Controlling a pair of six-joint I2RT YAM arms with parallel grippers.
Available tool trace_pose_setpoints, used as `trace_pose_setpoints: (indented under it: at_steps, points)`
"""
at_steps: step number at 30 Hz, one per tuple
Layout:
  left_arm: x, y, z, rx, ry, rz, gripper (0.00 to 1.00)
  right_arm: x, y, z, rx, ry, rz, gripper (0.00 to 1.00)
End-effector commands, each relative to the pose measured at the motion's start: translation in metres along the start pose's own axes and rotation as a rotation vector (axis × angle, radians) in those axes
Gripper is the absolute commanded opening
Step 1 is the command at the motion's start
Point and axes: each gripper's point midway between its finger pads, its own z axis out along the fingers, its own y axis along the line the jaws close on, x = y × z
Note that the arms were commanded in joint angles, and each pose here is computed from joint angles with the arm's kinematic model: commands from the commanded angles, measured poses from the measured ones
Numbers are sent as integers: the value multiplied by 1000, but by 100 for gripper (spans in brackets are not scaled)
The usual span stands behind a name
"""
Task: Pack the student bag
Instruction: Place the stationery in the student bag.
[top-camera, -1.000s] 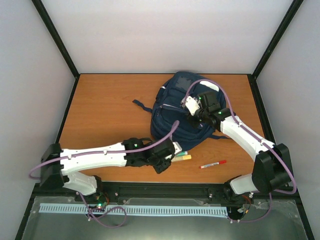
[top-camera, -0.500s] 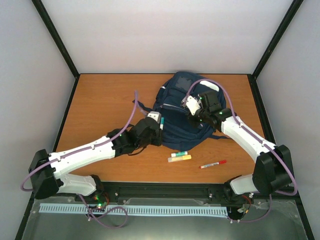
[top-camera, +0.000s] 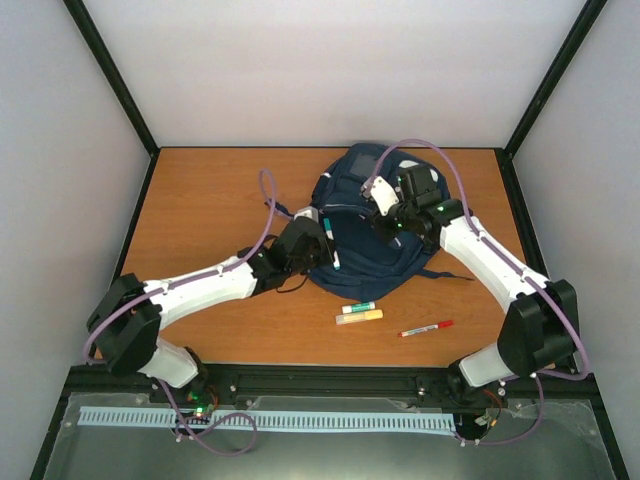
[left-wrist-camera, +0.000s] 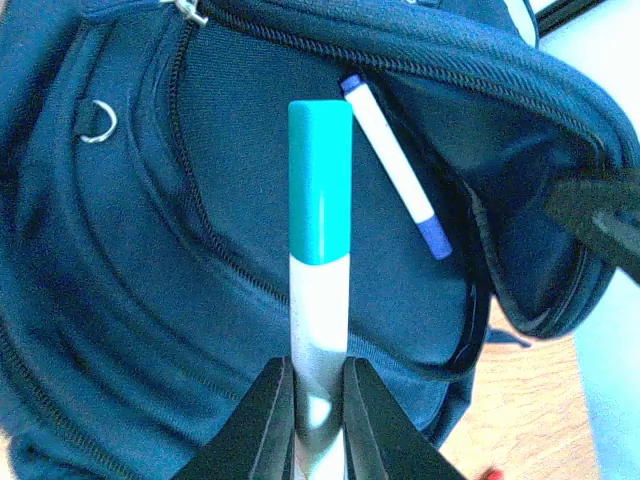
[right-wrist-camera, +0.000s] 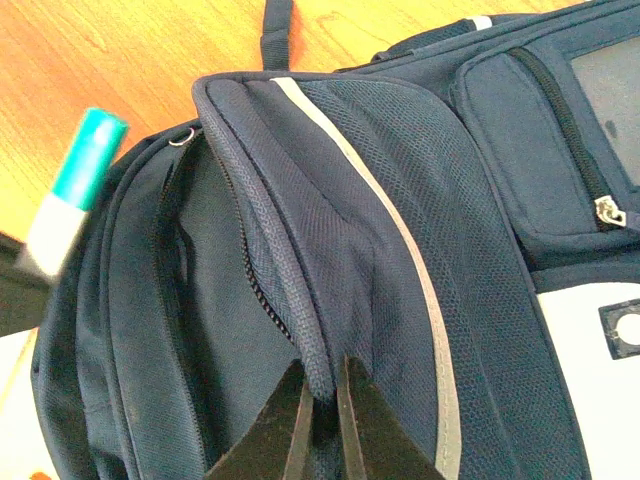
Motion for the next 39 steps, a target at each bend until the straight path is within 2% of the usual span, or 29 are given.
trace_pose_setpoints:
  at_steps: [1, 9, 17, 27, 31, 36, 39]
  points:
    - [-22, -23, 15, 139, -14, -139, 7, -29, 4, -3, -66, -74, 32, 3]
    - [-34, -41, 36, 178, 2, -231, 7, -43, 7, -3, -128, -48, 50, 3]
    - [-49, -59, 58, 192, -10, -310, 7, -56, 8, -14, -122, -96, 66, 3]
    - [-47, -49, 83, 157, -20, -486, 7, -57, 9, -17, -119, -108, 76, 3]
    - [-49, -48, 91, 147, -37, -507, 7, -57, 11, -17, -131, -113, 81, 3]
    - [-54, -56, 101, 164, -37, -492, 14, -52, 10, -19, -106, -116, 71, 3]
    - [-54, -61, 104, 175, -25, -489, 26, -45, 10, -17, -103, -108, 72, 3]
